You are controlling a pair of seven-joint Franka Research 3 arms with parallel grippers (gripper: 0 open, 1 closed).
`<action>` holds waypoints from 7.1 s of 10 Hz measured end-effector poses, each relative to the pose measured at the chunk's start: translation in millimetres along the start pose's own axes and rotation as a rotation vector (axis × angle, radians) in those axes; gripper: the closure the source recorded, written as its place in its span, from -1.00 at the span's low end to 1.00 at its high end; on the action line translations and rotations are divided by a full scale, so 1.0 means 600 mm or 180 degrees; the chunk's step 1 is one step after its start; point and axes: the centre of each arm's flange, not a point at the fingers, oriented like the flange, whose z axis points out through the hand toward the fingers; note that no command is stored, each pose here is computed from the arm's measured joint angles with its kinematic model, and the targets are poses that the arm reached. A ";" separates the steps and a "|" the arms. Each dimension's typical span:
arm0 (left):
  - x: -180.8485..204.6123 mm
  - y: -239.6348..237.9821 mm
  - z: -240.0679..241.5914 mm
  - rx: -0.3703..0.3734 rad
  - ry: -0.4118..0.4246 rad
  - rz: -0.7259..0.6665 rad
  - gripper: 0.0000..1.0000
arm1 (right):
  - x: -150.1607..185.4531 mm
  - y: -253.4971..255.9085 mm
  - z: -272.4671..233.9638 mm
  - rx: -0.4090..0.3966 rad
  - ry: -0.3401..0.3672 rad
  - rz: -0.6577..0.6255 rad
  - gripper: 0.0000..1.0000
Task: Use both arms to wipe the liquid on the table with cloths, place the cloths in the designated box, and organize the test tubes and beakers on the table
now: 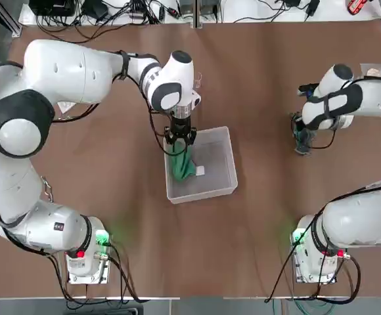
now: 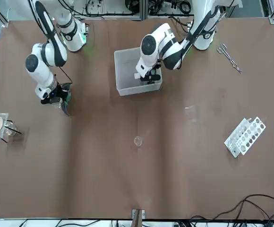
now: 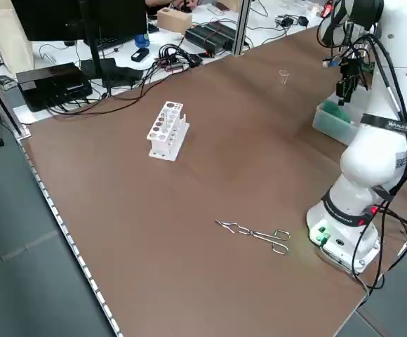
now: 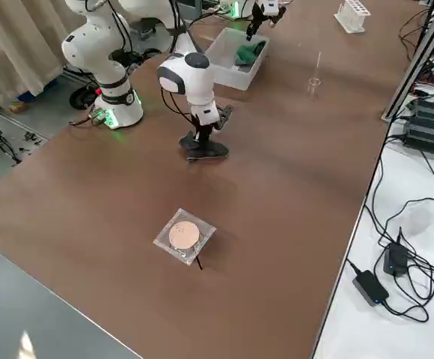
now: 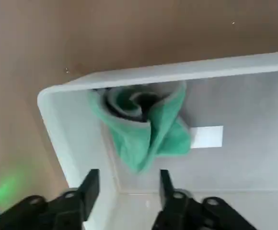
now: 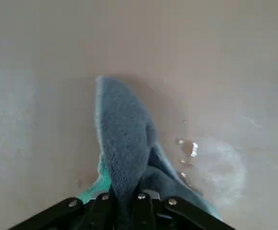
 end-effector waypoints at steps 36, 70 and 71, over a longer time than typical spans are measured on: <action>0.438 -0.061 -0.167 -0.1446 0.0985 -0.0540 0.10 | 0.181 -0.465 -0.250 0.0329 -0.0127 0.0624 0.78; 0.388 -1.070 -0.339 -0.0346 0.0843 -0.1097 0.58 | 0.519 -0.400 -0.089 0.2604 0.1710 -0.2780 -0.98; 0.387 -1.084 -0.324 -0.0334 0.0851 -0.1080 0.58 | 0.512 -0.407 -0.072 0.2745 0.1833 -0.2982 -0.98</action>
